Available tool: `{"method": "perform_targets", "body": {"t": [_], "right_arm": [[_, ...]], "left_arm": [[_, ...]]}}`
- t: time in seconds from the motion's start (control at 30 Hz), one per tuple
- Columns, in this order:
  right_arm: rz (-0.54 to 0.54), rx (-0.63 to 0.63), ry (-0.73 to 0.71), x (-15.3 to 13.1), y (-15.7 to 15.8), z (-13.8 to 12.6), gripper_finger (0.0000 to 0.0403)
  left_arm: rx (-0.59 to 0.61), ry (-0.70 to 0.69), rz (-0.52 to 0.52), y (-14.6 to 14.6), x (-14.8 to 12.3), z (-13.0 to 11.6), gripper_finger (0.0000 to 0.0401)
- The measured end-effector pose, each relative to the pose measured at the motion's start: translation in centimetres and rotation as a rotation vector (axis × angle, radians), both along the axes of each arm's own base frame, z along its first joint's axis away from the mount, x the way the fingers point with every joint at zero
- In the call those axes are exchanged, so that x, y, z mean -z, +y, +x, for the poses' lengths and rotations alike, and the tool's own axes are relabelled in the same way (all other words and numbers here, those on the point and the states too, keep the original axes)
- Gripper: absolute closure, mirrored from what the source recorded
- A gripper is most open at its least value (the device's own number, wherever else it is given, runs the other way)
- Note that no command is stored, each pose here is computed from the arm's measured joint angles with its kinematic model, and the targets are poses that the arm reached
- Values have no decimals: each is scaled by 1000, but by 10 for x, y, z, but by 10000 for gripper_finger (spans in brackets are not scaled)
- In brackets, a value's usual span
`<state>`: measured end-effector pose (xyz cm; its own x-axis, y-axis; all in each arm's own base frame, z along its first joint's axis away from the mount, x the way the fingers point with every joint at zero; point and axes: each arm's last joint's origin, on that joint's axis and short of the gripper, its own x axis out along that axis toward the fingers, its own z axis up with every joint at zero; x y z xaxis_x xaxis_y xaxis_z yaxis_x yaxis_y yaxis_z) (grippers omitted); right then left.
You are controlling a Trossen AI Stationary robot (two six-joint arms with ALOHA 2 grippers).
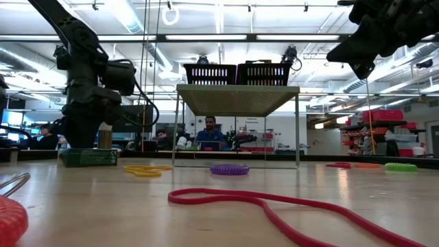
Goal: Pick & Place Office Desk Supplies
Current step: Put the yellow crayon box into the bottom right black bin
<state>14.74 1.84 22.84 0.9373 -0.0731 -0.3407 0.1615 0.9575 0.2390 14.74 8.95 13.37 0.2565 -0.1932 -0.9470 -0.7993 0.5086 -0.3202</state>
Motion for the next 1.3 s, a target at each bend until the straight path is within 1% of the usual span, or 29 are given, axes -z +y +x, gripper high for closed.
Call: {"method": "perform_targets", "body": {"t": [0.13,0.33,0.37,0.57,0.77,0.9,1.1,1.13,1.23,1.3], "right_arm": [[0,0,0,0,0,0,378],[0,0,0,0,0,0,378],[0,0,0,0,0,0,378],[0,0,0,0,0,0,378],[0,0,0,0,0,0,378],[0,0,0,0,0,0,378],[-7,-3,1,0,0,0,378],[-35,-13,3,0,0,0,378],[-208,-75,16,0,0,0,378],[-291,-105,23,0,0,0,378]], "left_arm": [[19,-20,2,-3,0,4,299],[71,-29,10,-10,0,8,383],[76,-29,15,-11,-1,7,391],[84,-59,53,-17,-11,4,397],[97,-81,75,-31,-24,-2,398],[128,-134,94,-43,-34,-3,399],[210,-206,183,-63,-59,2,399],[231,-212,196,-67,-63,3,399],[301,-224,243,-79,-77,7,399],[345,-233,288,-87,-87,9,399]]}}
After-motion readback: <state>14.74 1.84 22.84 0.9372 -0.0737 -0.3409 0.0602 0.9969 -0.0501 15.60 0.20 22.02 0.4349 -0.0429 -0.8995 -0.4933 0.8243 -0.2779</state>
